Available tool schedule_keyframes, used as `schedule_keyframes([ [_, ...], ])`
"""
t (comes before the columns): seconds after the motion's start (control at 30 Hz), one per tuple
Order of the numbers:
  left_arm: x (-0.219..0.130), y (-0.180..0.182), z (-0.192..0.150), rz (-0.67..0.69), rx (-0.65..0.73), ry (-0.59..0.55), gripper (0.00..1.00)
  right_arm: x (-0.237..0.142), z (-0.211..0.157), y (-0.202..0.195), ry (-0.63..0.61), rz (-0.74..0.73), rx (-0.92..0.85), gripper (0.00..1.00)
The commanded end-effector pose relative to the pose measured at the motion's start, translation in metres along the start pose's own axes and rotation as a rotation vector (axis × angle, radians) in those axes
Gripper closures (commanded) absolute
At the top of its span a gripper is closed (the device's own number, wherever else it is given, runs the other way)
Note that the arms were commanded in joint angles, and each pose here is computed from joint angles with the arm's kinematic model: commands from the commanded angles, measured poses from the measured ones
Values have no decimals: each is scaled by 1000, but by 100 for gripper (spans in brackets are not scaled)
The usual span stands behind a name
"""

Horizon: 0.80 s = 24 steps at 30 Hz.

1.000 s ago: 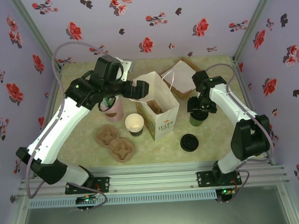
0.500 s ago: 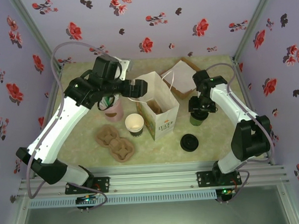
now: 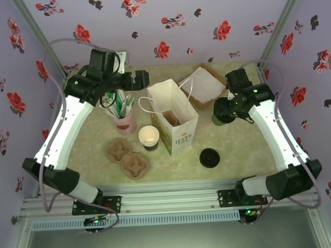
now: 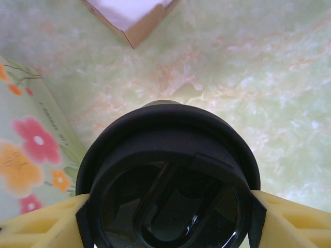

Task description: Pack the takeout coffee

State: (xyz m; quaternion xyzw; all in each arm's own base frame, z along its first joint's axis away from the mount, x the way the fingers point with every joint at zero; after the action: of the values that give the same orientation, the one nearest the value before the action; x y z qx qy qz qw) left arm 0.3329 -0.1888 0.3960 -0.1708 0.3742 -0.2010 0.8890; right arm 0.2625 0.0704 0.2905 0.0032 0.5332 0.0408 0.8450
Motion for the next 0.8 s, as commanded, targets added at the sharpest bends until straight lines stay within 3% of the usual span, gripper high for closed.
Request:
schedule_keyframes([
  [0.0, 14, 7, 12, -2, -15, 4, 4, -30, -7, 4, -16, 21, -35, 30],
  [0.2, 40, 20, 25, 18, -15, 31, 14, -68, -11, 13, -74, 64, -73, 30],
  [0.33, 62, 39, 41, 60, -28, 33, 27, -91, -13, 16, -104, 76, -94, 30],
  [0.53, 110, 62, 33, 113, -32, 131, 43, -124, -17, 17, -168, 117, -106, 30],
  [0.77, 148, 56, 15, 73, 3, 220, 49, -154, -18, 33, -220, 235, -149, 30],
])
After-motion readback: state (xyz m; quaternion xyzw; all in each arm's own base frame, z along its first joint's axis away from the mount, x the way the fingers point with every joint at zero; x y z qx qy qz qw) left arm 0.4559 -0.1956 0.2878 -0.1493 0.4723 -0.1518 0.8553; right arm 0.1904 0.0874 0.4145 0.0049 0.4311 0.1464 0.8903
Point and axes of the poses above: each hand's point on the last joint's axis, 136 mm out from that joint toward the fingers, its own x axis out along the fingers, its own y axis along the line the jaws close on, z = x × y, the point moved 5 cm from there along -x, back along the fingers, and after that the axes turned 8 degrees about -x, right-handed, at the moved point
